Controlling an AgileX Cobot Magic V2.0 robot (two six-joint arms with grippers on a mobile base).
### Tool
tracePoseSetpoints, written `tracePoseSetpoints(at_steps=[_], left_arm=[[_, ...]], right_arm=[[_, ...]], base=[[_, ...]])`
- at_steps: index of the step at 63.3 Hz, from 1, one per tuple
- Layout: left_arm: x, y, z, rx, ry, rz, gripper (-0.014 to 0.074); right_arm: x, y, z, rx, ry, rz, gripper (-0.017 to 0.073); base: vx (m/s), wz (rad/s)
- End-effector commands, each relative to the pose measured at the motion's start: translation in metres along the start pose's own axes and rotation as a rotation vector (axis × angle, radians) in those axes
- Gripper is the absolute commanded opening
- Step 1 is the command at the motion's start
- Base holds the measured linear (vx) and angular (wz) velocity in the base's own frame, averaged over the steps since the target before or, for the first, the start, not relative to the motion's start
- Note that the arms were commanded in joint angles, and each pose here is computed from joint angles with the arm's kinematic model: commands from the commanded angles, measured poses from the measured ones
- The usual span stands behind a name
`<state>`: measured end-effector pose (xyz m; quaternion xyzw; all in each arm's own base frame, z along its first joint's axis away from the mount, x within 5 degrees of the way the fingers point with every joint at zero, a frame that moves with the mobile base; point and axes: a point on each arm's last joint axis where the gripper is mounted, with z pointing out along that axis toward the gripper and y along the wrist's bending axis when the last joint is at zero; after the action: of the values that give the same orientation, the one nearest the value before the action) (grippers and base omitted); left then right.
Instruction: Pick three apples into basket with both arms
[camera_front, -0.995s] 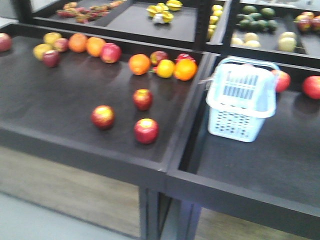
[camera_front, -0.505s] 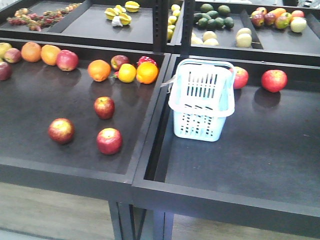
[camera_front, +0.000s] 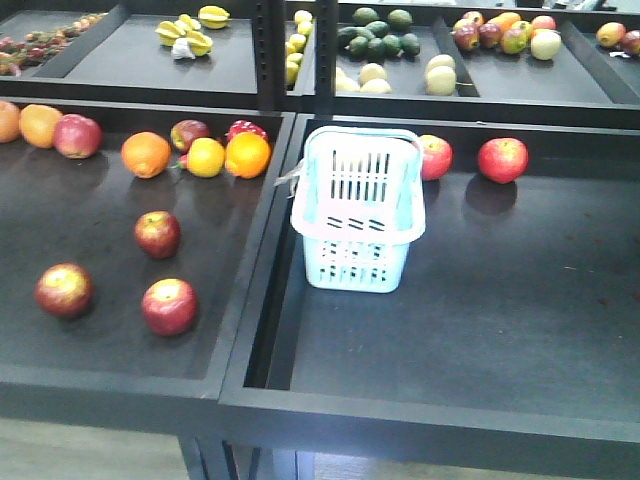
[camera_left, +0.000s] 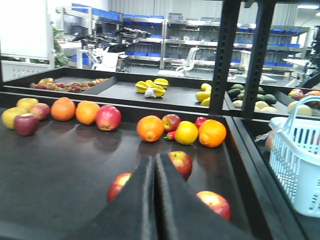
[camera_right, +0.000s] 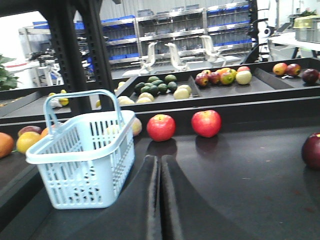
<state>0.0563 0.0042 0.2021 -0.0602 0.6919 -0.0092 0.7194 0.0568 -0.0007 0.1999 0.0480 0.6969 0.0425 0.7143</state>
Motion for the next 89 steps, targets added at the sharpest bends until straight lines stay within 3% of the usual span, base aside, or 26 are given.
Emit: tracePoseSetpoints(at_steps=[1,89], left_arm=[[0.0,-0.0003,-0.0006,0.012,-0.07,-0.009,-0.0006],[0.0,-0.0003,-0.0006,0.012,-0.07,-0.009,-0.0006]], right_arm=[[-0.0026,0.0008,-0.0006,-0.012,-0.07,-0.016,-0.0001],[-0.0025,0.0008,-0.0006,-0.012,-0.069,-0.016,-0.0001]], base=[[0.09,-0.16],[0.08,-0.1]])
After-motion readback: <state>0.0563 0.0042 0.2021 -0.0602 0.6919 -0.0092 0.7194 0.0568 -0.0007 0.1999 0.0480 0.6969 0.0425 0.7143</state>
